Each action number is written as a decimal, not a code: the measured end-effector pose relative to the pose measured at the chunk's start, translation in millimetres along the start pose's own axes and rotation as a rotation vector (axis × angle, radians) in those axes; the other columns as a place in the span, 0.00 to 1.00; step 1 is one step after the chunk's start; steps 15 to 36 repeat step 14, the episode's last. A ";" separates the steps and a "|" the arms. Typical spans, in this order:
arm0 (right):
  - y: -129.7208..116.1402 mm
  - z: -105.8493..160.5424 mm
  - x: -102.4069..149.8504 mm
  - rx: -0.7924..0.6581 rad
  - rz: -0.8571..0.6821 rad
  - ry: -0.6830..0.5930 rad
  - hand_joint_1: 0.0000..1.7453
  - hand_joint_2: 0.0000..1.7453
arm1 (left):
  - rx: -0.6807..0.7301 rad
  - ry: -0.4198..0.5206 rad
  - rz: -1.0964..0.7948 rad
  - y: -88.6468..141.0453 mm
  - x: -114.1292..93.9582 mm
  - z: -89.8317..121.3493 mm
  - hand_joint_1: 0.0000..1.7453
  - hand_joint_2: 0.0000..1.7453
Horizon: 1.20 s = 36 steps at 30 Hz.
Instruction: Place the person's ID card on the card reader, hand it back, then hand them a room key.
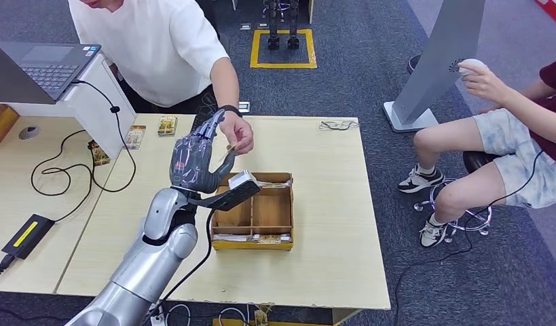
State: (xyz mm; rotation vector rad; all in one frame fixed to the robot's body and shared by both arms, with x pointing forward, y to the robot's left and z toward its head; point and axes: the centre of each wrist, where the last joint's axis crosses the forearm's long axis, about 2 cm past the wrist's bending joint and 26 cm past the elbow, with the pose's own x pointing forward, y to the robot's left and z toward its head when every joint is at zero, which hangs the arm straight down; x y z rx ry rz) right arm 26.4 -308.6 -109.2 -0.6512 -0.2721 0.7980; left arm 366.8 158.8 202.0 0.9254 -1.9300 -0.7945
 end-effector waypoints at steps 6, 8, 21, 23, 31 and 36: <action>-0.1 0.0 0.0 -0.005 0.000 0.001 0.00 1.00 | 0.003 -0.002 0.010 -0.8 -0.3 3.8 0.00 1.00; -0.1 0.0 0.0 -0.006 0.000 0.002 0.00 1.00 | 0.005 -0.003 0.013 -0.5 0.1 5.0 0.00 1.00; 0.0 0.1 -0.1 -0.006 0.000 0.007 0.00 1.00 | 0.009 -0.002 0.014 0.0 -1.1 7.8 0.00 1.00; 0.0 0.1 -0.1 -0.006 0.000 0.007 0.00 1.00 | 0.009 -0.002 0.014 0.0 -1.1 7.8 0.00 1.00; 0.0 0.1 -0.1 -0.006 0.000 0.007 0.00 1.00 | 0.009 -0.002 0.014 0.0 -1.1 7.8 0.00 1.00; 0.0 0.1 -0.1 -0.006 0.000 0.007 0.00 1.00 | 0.009 -0.002 0.014 0.0 -1.1 7.8 0.00 1.00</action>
